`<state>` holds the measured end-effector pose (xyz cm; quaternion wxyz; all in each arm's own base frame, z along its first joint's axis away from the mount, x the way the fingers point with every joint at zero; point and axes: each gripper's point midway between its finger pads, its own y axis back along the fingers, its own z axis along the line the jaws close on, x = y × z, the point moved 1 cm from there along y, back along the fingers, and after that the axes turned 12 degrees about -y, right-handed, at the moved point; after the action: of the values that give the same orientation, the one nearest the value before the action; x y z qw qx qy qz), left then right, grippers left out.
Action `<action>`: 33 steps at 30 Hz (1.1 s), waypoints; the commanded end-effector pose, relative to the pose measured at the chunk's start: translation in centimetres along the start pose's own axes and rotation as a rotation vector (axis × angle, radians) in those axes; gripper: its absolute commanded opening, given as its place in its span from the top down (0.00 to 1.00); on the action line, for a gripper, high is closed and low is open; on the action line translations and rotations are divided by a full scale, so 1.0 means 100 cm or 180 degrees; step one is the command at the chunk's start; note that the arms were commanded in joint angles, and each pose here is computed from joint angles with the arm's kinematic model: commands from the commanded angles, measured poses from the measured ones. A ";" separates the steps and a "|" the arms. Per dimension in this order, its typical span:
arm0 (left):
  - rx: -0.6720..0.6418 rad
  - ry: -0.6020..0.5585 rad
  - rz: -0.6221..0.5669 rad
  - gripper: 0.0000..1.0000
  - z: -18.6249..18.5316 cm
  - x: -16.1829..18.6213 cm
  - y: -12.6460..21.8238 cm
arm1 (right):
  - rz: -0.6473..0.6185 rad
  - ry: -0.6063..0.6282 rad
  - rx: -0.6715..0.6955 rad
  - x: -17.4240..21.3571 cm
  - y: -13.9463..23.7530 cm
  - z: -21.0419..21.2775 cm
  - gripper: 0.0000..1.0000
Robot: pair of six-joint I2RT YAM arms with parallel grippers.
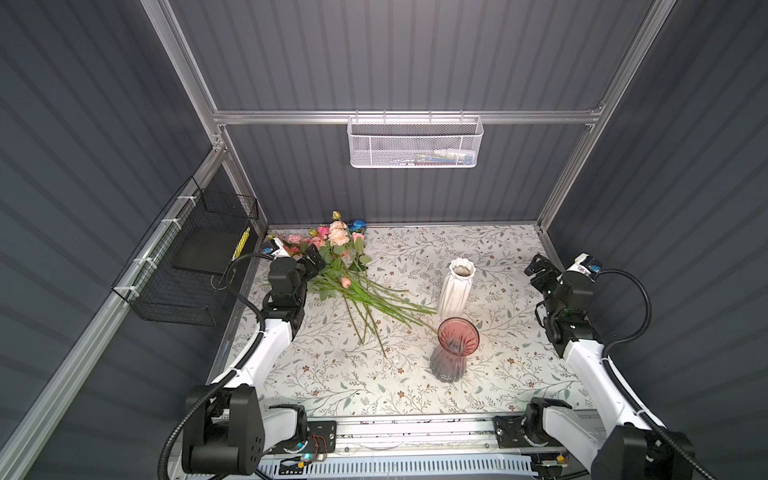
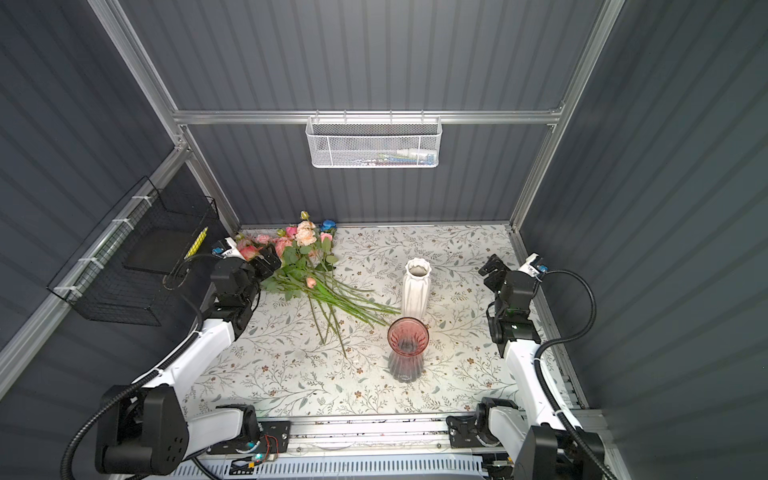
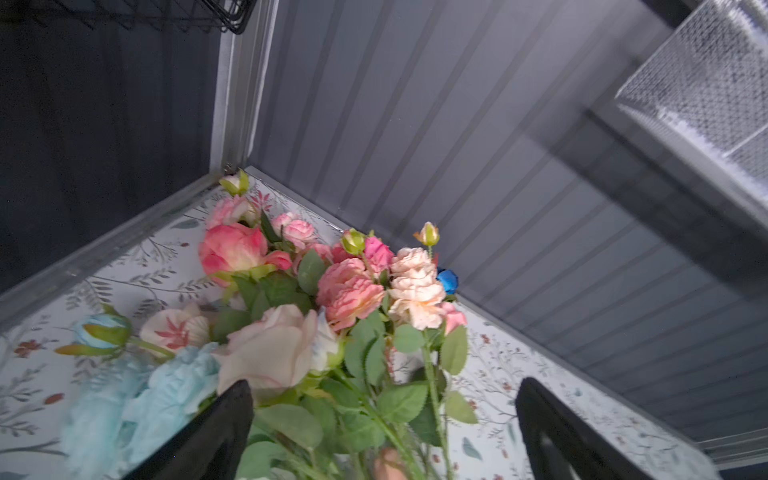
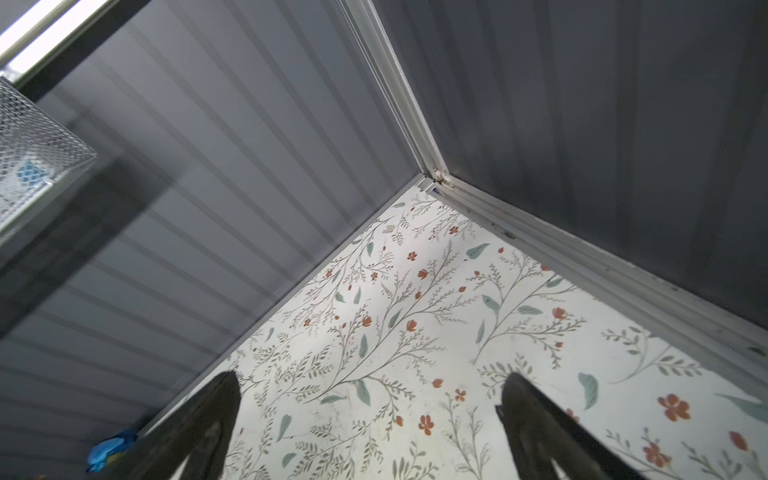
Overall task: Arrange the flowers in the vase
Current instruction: 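Reach the right gripper to the white ceramic vase rim while left approaches flowers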
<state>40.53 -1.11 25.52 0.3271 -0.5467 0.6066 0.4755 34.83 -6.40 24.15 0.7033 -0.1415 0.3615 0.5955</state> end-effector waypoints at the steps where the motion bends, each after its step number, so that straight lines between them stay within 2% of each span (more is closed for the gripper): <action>1: 0.0228 0.0633 0.0135 0.00 -0.012 -0.004 0.012 | 0.0415 -0.0240 -0.0335 0.021 0.004 0.015 0.01; 4: 0.0279 0.1156 0.0013 0.00 -0.007 0.001 0.025 | 0.0620 -0.0179 -0.0550 0.026 0.012 0.031 0.01; 7: 0.0535 0.1312 -0.0114 0.00 -0.015 -0.003 0.037 | 0.0928 -0.0015 -0.0738 0.034 0.022 0.047 0.01; 10: 0.0860 0.1133 0.0012 0.00 -0.037 -0.012 0.040 | 0.1261 0.0098 -0.1053 0.046 0.037 0.066 0.01; 13: 0.1128 0.1102 0.0075 0.00 -0.056 -0.020 0.045 | 0.1470 0.0202 -0.1281 0.056 0.053 0.080 0.01; 18: 0.1512 0.0801 0.0095 0.00 -0.095 -0.031 0.065 | 0.1794 0.0724 -0.1525 0.082 0.081 0.108 0.01; 22: 0.1915 0.0504 0.0198 0.01 -0.140 -0.033 0.086 | 0.1910 0.1220 -0.1483 0.102 0.088 0.126 0.01; 26: 0.2494 0.0335 0.0429 0.07 -0.192 -0.029 0.111 | 0.2015 0.1534 -0.1388 0.117 0.084 0.140 0.01; 27: 0.2596 0.0223 0.0474 0.03 -0.207 -0.025 0.120 | 0.2030 0.1609 -0.1384 0.121 0.084 0.144 0.01; 30: 0.2745 -0.0155 0.0588 0.00 -0.240 -0.004 0.145 | 0.2023 0.1802 -0.1369 0.130 0.083 0.154 0.01; 33: 0.2810 -0.0426 0.0715 0.00 -0.255 0.018 0.161 | 0.2103 0.1973 -0.1258 0.148 0.073 0.156 0.01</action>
<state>28.57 -25.20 37.61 0.4870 -0.2917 0.8012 0.1893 33.26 16.21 27.71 0.3088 -0.3142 0.4127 0.7972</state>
